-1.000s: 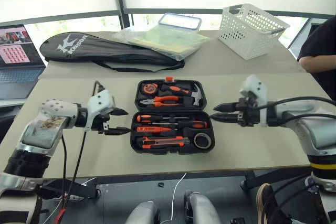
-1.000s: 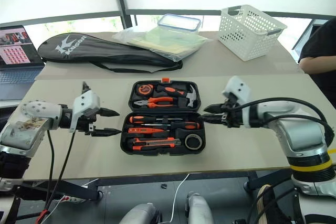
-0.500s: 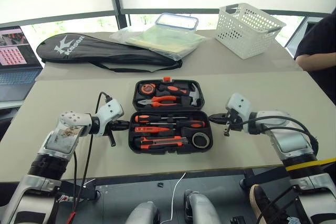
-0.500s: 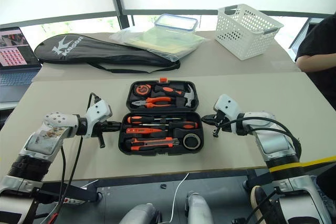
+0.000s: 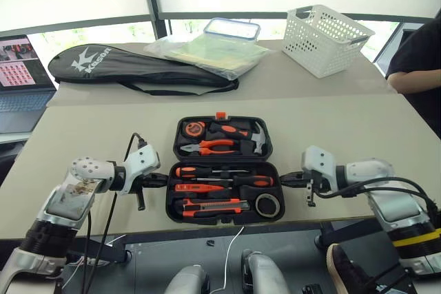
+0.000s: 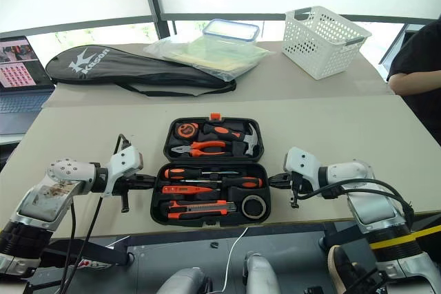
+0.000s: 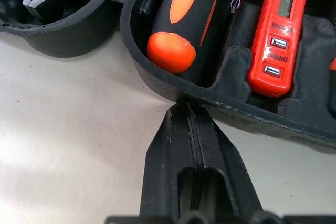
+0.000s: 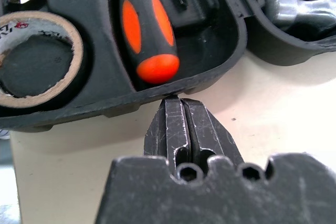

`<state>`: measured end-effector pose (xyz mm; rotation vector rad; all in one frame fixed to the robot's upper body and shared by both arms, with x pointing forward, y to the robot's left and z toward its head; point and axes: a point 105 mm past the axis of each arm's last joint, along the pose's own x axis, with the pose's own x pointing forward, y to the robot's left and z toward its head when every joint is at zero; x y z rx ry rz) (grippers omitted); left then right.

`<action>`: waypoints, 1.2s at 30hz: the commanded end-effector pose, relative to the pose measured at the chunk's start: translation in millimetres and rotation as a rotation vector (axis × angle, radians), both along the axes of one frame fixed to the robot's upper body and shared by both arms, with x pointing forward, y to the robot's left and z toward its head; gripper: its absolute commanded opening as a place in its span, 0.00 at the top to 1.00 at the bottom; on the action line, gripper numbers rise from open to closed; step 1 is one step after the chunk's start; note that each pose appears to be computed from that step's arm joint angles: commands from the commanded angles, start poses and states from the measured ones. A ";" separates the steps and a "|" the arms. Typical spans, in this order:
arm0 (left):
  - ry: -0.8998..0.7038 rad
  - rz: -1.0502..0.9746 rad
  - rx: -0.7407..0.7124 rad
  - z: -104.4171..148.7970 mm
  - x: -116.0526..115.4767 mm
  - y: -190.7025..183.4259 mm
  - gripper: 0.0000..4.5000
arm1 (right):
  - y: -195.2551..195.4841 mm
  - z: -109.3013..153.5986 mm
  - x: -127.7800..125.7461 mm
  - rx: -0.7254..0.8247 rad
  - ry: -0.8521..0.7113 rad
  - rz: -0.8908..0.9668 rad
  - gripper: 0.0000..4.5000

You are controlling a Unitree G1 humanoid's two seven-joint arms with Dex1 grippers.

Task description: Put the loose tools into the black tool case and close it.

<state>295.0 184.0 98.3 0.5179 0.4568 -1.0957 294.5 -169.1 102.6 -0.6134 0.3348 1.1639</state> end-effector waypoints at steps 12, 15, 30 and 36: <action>0.071 0.490 -0.325 50.1 72.7 29.7 0.16 | -30.0 67.3 77.6 0.325 0.039 -0.547 0.29; 0.163 0.528 -0.404 52.6 82.7 13.0 0.00 | -14.3 63.5 94.5 0.360 0.087 -0.607 0.06; 0.236 0.619 -0.472 43.9 97.3 -7.2 0.56 | 11.0 39.5 103.1 0.312 0.181 -0.646 0.75; 0.229 0.627 -0.483 44.1 96.5 -4.7 1.00 | 14.6 42.4 98.8 0.319 0.181 -0.626 1.00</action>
